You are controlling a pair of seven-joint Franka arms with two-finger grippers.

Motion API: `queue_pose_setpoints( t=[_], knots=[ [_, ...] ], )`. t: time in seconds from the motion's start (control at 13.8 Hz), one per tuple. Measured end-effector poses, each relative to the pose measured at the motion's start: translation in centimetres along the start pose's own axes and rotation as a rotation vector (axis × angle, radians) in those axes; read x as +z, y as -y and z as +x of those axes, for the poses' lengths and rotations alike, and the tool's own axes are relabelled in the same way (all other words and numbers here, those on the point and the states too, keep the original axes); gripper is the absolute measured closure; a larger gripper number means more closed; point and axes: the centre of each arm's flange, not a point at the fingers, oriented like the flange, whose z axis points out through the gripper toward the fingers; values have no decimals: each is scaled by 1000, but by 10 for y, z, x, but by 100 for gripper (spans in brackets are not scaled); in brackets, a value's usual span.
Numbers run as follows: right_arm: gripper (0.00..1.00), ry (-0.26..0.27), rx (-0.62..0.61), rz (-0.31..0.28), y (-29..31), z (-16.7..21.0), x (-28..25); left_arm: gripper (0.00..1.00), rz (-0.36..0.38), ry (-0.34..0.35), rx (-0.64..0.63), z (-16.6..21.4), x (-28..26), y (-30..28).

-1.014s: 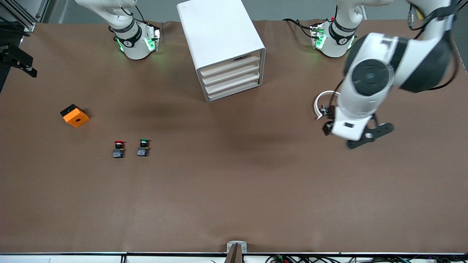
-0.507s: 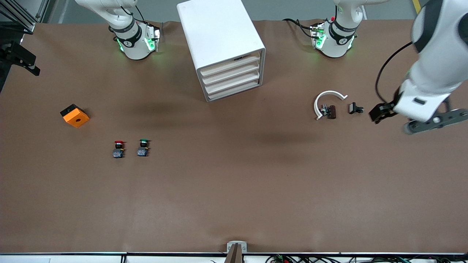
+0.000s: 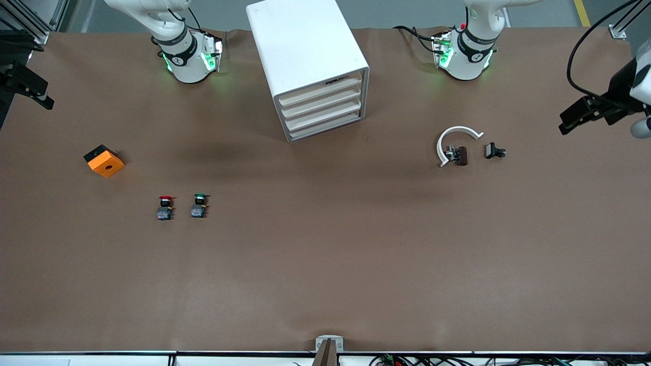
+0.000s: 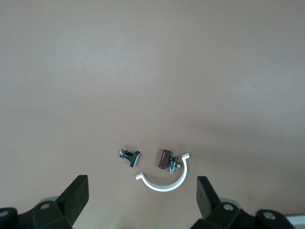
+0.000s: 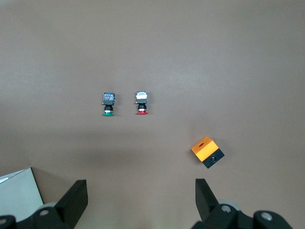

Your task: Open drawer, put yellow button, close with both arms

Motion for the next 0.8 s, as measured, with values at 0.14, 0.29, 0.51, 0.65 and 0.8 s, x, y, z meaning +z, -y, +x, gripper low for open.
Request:
queue_pose_setpoints(
  t=[0.14, 0.29, 0.51, 0.65, 0.8],
  knots=[
    [0, 0, 3, 0, -1, 0, 0, 0, 1, 4, 7, -7, -3, 1],
    [0, 1, 5, 0, -2, 0, 0, 0, 3, 6, 17, -13, -3, 2],
    [0, 6, 16, 1, -4, -1, 1, 0, 3, 0, 49, -17, -6, 4],
    [0, 8, 50, 10, -8, -2, 1, 0, 0, 6, 59, -18, -6, 5],
    [0, 18, 96, 29, -5, -3, 2, 0, -2, 13, 65, -19, -4, 4]
  ],
)
